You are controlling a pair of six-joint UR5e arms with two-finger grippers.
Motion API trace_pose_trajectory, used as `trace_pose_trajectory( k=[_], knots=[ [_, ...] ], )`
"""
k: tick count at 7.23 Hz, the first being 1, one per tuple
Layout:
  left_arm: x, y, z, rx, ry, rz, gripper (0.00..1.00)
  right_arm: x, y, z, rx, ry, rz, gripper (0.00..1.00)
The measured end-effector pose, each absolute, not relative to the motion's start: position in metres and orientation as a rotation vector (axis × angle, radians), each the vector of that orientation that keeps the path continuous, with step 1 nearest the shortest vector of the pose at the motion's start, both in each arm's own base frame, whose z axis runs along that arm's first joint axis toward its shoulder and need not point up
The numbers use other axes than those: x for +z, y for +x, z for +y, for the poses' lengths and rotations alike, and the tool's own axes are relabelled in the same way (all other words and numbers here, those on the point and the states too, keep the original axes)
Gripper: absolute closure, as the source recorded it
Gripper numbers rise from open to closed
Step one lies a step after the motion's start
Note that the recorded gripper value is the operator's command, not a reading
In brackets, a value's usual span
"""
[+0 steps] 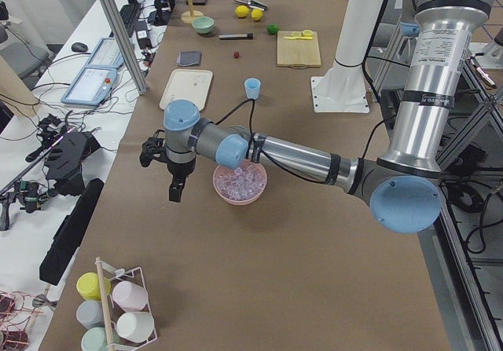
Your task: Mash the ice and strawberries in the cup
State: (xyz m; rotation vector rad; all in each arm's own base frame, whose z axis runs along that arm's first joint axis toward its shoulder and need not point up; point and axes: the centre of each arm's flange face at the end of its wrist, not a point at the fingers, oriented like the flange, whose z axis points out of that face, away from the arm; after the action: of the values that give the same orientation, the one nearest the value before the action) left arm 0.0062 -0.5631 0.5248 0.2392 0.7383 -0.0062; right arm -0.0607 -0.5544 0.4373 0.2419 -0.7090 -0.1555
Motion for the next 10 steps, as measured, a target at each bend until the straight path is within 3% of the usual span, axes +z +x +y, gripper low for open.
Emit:
trace_pose_trajectory(
  k=[4,10],
  knots=[
    [0.509,0.010,-0.517,0.093,0.314,0.745,0.03,0.440,-0.059,-0.546,-0.154,0.238,-0.711,0.00],
    [0.475,0.114,-0.519,0.642,0.493,0.734,0.03,0.440,-0.058,-0.544,-0.152,0.237,-0.711,0.00]
  ],
)
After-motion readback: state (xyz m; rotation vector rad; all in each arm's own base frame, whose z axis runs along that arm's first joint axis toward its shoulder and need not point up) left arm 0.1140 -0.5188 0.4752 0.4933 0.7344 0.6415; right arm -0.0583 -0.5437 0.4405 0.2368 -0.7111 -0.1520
